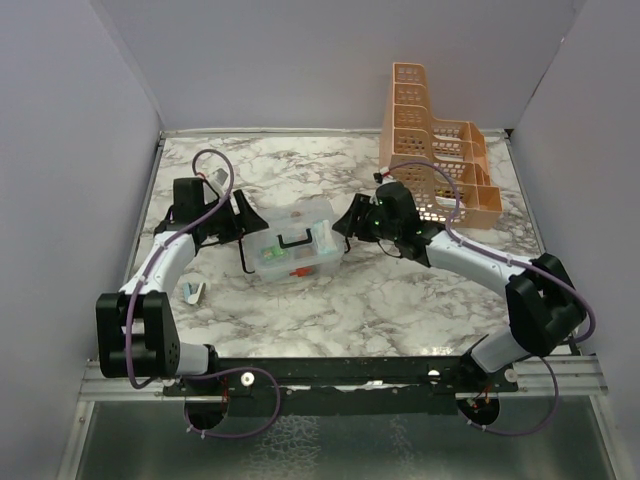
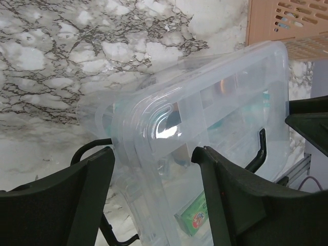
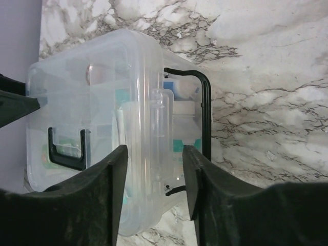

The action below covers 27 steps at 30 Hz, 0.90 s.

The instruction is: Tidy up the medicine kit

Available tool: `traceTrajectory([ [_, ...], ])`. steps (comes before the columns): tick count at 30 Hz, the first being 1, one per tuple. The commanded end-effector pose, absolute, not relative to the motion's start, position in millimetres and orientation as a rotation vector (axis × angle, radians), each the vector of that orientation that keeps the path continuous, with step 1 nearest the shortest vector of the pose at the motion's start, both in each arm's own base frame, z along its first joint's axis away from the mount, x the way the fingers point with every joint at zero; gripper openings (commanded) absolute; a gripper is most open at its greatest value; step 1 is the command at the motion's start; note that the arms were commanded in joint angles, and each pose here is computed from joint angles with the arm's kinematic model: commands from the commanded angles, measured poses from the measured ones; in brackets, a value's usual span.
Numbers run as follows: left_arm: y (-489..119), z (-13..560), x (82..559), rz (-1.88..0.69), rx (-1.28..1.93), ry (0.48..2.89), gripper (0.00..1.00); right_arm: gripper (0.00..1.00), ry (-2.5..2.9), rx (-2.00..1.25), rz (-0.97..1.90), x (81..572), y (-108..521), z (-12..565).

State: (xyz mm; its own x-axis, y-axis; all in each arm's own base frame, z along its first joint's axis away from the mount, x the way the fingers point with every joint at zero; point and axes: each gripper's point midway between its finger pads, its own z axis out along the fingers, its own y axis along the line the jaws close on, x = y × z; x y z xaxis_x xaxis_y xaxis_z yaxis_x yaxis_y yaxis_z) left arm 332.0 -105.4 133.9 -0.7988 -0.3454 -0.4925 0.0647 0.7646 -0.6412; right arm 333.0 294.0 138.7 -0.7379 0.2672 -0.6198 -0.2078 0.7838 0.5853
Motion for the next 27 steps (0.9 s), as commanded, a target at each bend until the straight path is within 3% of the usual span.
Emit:
traceTrajectory([
  [1,-115.6,134.7,331.7,-0.953,-0.149,2.362,0.67,0.42,2.317,0.041,0.898,309.3,292.4,116.4],
  [7,-128.0,132.1,331.5,-1.007,-0.131,2.384,0.58,0.33,2.353,0.072,0.975,287.9,290.3,108.0],
  [11,-126.4,125.6,333.3,-0.977,-0.175,2.405,0.56,0.32,2.339,0.078,1.015,281.9,290.7,116.4],
  [14,-114.3,125.1,340.7,-0.869,-0.208,2.414,0.68,0.35,2.311,0.111,0.972,289.7,285.9,125.8],
  [19,-76.9,147.7,357.8,-0.56,-0.246,2.359,0.86,0.52,2.238,0.17,0.877,310.7,275.2,147.3],
  [22,-63.5,170.4,362.1,-0.457,-0.219,2.305,0.92,0.6,2.198,0.183,0.881,318.1,273.0,162.2],
  [27,-81.0,209.3,358.4,-0.505,-0.048,2.201,0.99,0.69,2.144,0.184,0.985,321.7,270.0,180.2],
])
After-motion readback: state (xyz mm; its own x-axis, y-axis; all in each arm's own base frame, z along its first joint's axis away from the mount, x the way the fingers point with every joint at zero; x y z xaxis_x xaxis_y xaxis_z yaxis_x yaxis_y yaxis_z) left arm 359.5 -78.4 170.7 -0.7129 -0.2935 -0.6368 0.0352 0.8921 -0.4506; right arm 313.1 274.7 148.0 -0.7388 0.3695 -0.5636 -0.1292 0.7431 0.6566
